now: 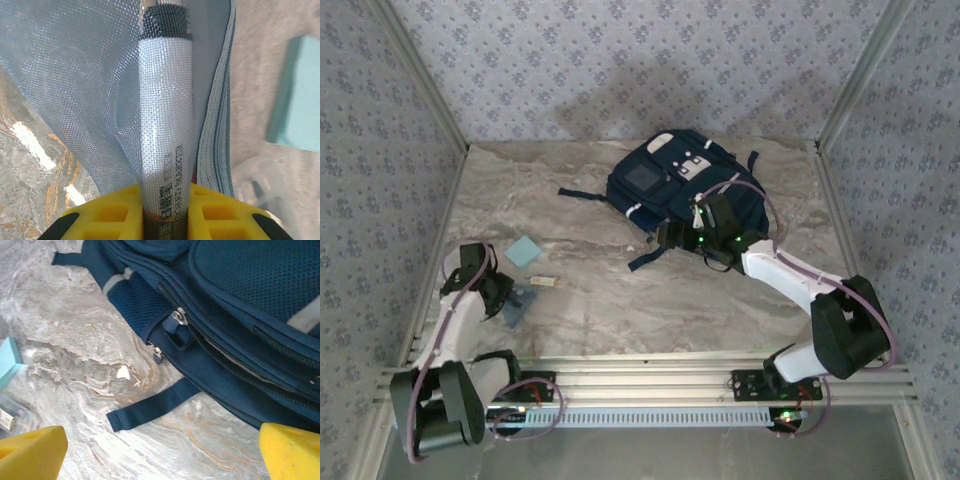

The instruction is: Pack the student bag

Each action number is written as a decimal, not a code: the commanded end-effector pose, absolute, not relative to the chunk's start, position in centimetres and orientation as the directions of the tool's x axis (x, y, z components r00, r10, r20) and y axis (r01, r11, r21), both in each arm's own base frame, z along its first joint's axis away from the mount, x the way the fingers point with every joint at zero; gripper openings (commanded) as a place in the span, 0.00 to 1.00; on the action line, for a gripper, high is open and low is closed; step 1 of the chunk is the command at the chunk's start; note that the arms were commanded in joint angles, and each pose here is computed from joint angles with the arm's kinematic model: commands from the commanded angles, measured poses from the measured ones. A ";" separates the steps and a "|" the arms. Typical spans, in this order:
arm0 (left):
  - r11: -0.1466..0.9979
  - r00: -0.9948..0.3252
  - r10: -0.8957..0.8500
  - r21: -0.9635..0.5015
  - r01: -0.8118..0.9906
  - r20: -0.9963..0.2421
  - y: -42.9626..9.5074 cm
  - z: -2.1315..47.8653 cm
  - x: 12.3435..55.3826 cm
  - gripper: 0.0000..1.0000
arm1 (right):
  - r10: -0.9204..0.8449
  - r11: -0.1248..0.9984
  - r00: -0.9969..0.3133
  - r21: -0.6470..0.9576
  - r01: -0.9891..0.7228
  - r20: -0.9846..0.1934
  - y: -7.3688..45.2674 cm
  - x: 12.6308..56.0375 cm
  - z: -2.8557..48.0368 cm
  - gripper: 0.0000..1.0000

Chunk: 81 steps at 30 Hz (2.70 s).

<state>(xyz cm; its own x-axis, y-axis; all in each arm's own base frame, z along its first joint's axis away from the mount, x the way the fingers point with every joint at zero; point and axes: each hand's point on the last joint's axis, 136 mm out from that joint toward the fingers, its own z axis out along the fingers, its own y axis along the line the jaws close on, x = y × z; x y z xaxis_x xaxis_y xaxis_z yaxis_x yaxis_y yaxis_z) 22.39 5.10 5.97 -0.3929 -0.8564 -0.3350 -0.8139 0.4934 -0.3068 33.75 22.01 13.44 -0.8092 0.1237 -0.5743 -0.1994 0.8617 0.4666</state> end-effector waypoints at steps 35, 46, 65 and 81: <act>0.173 -0.387 -0.922 -0.900 -0.401 -0.005 -21.1 18.7 39.5 0.00 | 0.166 0.488 -0.652 0.636 -0.598 -0.740 38.8 37.5 17.8 0.86; 0.162 -0.444 -0.895 -0.903 -0.398 0.035 -22.8 18.3 39.8 0.31 | 0.179 0.443 -0.716 0.705 -0.554 -0.675 38.4 38.0 16.8 0.21; 0.764 -0.832 -0.263 -0.632 0.130 -0.489 -30.7 24.1 39.9 0.99 | 0.261 0.745 -0.672 0.587 -0.316 -0.693 19.5 36.6 21.7 0.12; 0.703 -0.687 0.452 -0.247 0.667 -0.570 -45.2 19.5 38.5 0.94 | 0.608 0.760 -0.522 0.628 0.167 -0.598 -0.9 29.4 21.6 0.10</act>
